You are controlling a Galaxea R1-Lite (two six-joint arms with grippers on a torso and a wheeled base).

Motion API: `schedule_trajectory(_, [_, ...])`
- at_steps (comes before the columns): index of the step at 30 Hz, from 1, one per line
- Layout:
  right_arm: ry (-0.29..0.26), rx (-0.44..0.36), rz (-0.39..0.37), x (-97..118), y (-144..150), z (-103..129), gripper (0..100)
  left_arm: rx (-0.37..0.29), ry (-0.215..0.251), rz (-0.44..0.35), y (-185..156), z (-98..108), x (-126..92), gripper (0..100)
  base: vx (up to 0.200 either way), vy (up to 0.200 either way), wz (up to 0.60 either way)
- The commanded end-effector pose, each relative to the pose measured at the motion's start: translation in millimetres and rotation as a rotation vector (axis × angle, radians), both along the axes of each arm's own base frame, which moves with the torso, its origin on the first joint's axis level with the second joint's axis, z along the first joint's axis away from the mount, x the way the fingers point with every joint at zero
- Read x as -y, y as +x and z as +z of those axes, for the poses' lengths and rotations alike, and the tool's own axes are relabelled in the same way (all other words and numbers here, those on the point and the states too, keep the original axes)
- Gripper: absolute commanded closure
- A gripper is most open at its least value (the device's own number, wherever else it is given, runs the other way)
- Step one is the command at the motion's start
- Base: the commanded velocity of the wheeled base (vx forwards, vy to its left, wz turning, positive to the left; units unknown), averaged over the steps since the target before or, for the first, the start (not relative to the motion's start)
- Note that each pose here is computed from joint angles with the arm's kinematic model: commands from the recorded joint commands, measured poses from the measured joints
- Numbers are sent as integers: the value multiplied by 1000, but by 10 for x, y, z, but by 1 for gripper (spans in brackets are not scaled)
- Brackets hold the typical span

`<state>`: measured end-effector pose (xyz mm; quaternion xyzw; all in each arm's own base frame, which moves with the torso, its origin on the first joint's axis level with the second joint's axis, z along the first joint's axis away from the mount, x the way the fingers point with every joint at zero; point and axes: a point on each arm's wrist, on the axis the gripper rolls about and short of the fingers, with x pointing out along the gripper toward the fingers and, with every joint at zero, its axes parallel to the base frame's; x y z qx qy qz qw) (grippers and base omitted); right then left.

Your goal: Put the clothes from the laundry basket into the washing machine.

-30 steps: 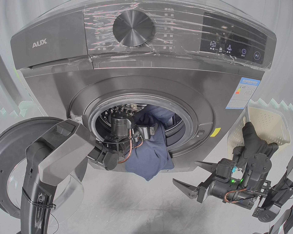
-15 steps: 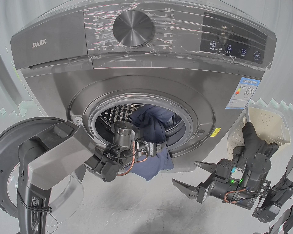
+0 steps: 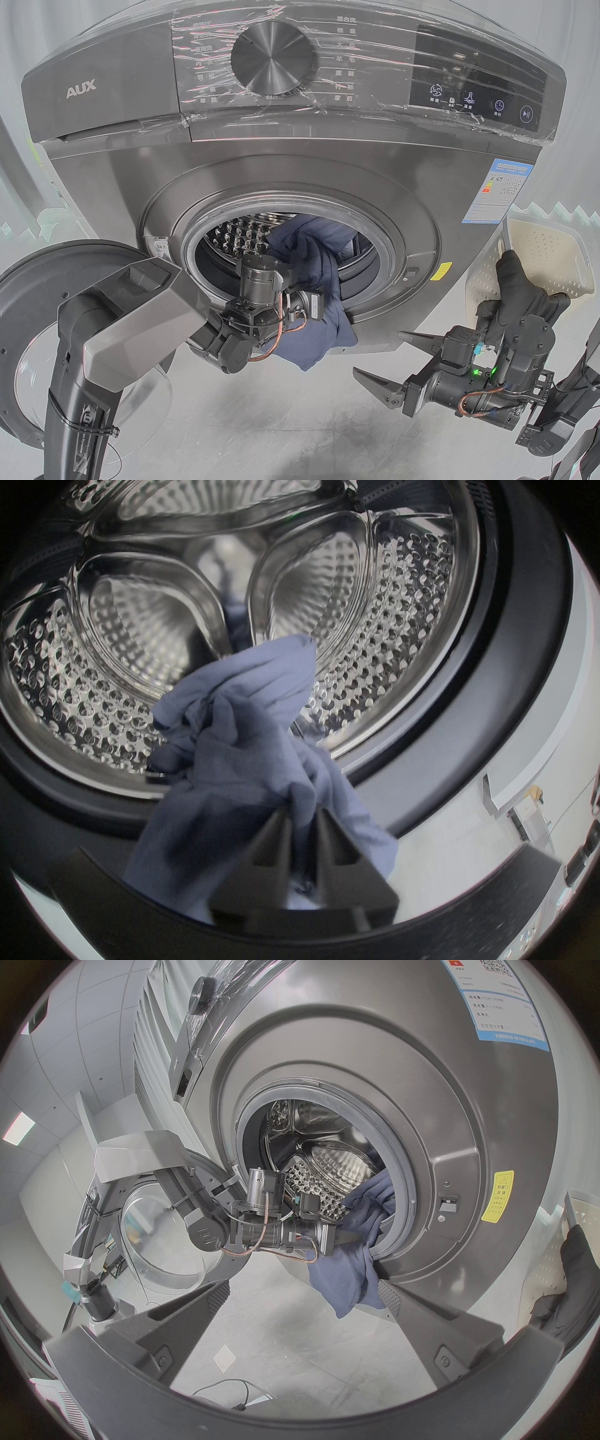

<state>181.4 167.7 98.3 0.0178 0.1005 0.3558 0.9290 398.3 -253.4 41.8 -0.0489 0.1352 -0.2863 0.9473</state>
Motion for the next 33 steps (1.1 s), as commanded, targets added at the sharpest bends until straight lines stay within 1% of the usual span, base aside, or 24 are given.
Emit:
schedule_trajectory(1, [1, 1, 1, -3, 2, 1, 0, 42, -37, 16, 103, 92, -6, 100, 0, 0, 0])
schedule_trajectory(2, [2, 2, 1, -2, 1, 5, 0, 91, -74, 55, 226, 241, -74, 100, 0, 0, 0])
schedule_trajectory(6, [2, 2, 1, -5, 4, 4, 0, 192, -152, 138, 407, 509, -109, 100, 0, 0, 0])
schedule_trajectory(9, [2, 2, 1, -8, 1, 4, 0, 252, -196, 183, 514, 617, -79, 100, 0, 0, 0])
schedule_trajectory(12, [2, 2, 0, -5, 4, 4, 0, 292, -234, 216, 593, 678, -44, 100, 0, 0, 0])
schedule_trajectory(14, [2, 2, 1, -5, 4, 4, 0, 306, -246, 228, 624, 692, -30, 100, 0, 0, 0])
schedule_trajectory(16, [2, 2, 1, -5, 4, 4, 0, 305, -245, 230, 628, 671, -28, 100, 0, 0, 0])
schedule_trajectory(20, [2, 2, 1, -5, 4, 4, 0, 278, -224, 224, 596, 593, -36, 100, 0, 0, 0])
schedule_trajectory(21, [2, 2, 1, -5, 4, 4, 0, 261, -214, 219, 571, 557, -47, 0, 0, 0, 0])
schedule_trajectory(22, [2, 2, 1, -5, 4, 4, 0, 259, -213, 217, 568, 557, -49, 0, 0, 0, 0])
schedule_trajectory(26, [2, 2, 1, -5, 4, 4, 0, 174, -159, 167, 349, 520, -81, 0, 0, 0, 0])
schedule_trajectory(27, [2, 2, 1, -5, 4, 4, 0, 132, -135, 126, 247, 480, -79, 0, 0, 0, 0])
schedule_trajectory(30, [2, 2, 1, -5, 4, 4, 0, 53, -86, 47, 24, 396, -61, 0, 0, 0, 0])
schedule_trajectory(32, [2, 2, 1, -5, 4, 4, 0, 36, -76, 32, -22, 363, -53, 0, 0, 0, 0])
schedule_trajectory(33, [2, 2, 1, -5, 4, 4, 0, 13, -57, 1, -95, 298, -11, 0, 0, 0, 0])
